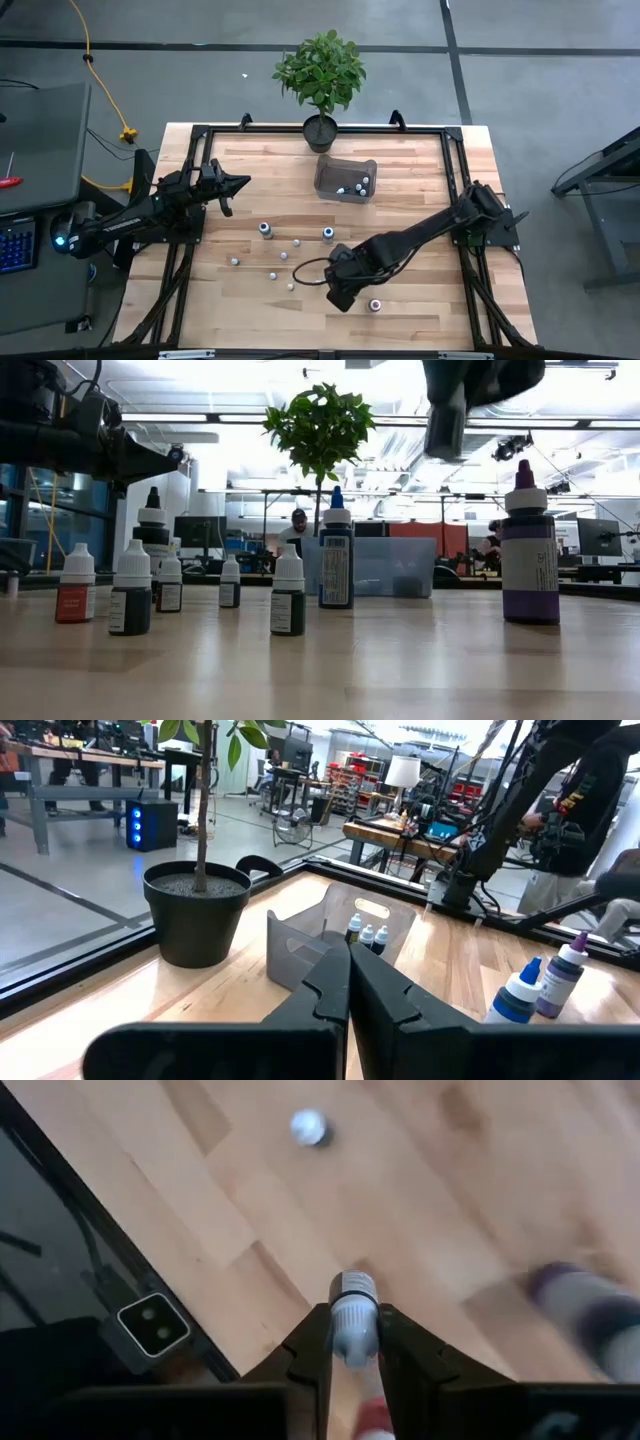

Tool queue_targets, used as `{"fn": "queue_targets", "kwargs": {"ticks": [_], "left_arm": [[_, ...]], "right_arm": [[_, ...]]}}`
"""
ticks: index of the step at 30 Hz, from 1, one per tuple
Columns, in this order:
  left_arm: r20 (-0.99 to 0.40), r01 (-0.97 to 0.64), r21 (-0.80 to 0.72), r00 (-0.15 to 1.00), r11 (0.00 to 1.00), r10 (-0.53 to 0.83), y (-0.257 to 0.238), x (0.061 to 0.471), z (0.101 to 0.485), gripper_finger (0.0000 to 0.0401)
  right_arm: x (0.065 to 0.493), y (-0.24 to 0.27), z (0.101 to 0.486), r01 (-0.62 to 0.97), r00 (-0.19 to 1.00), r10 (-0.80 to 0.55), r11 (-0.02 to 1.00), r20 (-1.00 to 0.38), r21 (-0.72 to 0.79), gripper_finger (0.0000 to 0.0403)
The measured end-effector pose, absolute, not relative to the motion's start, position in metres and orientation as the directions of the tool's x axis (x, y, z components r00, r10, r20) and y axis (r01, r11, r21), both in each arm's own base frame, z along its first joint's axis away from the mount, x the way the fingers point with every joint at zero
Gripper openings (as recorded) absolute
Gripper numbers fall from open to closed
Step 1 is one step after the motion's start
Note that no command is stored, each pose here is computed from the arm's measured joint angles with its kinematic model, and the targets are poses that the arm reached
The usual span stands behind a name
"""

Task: Pick & Place food coloring
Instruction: Put the small black food coloring bottle into the black bin

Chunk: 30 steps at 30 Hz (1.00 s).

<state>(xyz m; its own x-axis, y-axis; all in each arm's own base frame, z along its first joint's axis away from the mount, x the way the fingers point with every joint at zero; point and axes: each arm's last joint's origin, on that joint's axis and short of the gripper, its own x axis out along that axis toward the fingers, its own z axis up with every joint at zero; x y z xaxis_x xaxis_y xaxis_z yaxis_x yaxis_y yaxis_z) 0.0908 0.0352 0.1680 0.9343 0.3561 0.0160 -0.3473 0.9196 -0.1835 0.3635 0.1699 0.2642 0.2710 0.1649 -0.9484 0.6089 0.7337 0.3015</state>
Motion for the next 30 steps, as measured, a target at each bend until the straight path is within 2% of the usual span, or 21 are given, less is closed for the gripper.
{"fn": "queue_targets", "kwargs": {"ticks": [8,18,30], "left_arm": [[0.016,-0.347,-0.183,0.934,0.920,0.356,0.035,0.091,0.168,0.0000],[0.016,-0.347,-0.184,0.934,0.920,0.356,0.035,0.091,0.168,0.0000],[0.016,-0.347,-0.183,0.934,0.920,0.356,0.035,0.091,0.168,0.0000]], "right_arm": [[0.349,0.145,0.314,0.608,0.277,0.022,0.770,-0.961,0.193,0.0055],[0.350,0.088,0.361,0.597,0.297,-0.133,0.799,-0.945,0.075,0.0056],[0.357,0.007,0.374,0.580,0.280,-0.217,0.814,-0.935,-0.015,0.0060]]}}
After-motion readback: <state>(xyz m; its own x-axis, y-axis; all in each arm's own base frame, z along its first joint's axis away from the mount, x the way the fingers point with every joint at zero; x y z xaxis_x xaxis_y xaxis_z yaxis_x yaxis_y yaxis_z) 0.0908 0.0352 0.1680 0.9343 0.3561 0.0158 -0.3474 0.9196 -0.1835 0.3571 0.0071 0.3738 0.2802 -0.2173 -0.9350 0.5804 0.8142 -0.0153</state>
